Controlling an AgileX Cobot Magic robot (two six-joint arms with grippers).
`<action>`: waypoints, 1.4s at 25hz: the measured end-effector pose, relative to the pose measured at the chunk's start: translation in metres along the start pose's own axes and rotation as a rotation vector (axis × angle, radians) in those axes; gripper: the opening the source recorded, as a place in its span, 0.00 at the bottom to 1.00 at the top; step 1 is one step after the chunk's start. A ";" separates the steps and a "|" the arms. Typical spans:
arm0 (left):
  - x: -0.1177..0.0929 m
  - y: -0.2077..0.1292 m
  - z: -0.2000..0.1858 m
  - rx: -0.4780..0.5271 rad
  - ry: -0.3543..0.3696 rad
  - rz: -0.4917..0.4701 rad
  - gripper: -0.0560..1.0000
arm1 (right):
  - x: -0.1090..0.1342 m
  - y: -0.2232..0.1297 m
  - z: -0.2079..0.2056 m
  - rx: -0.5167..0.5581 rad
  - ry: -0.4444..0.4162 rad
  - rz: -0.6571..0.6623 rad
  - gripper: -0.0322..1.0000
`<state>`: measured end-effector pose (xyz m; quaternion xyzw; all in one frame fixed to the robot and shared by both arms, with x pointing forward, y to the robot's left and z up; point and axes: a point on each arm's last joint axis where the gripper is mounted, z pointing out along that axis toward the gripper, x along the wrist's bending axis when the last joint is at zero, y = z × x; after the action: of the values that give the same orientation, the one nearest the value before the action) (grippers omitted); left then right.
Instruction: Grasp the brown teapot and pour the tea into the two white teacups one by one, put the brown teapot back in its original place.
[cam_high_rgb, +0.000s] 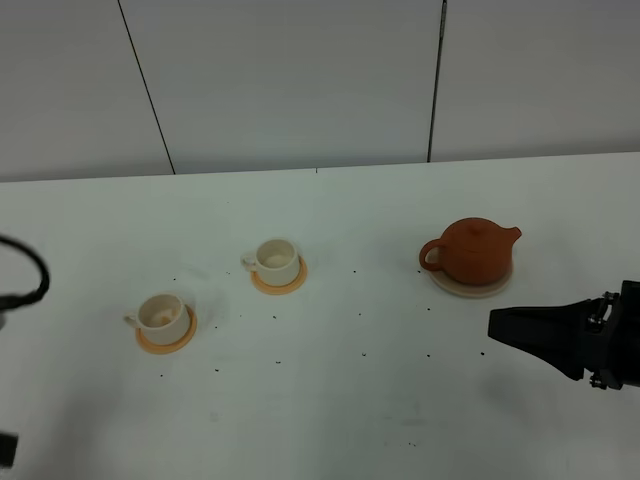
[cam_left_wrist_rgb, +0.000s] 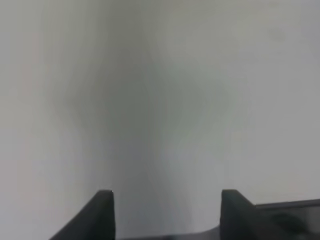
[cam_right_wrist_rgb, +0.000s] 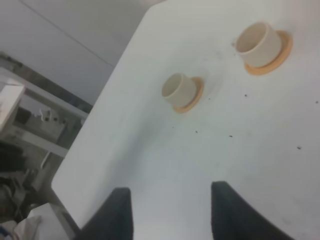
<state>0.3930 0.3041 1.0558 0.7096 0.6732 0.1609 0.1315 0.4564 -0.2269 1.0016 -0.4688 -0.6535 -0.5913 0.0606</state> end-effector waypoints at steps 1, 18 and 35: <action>0.000 -0.009 -0.002 -0.012 0.004 0.002 0.56 | 0.000 0.000 0.000 0.000 0.002 0.000 0.38; -0.008 -0.105 -0.044 -0.435 -0.001 0.008 0.56 | 0.001 -0.001 0.000 0.006 0.010 -0.004 0.38; -0.009 -0.137 -0.060 -0.647 0.013 0.003 0.56 | 0.003 0.000 0.000 0.007 0.036 0.016 0.38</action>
<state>0.2430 0.3014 1.0554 0.6311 0.5868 0.3714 0.3456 0.4542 -0.2251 1.0034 -0.4631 -0.6504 -0.5969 0.0789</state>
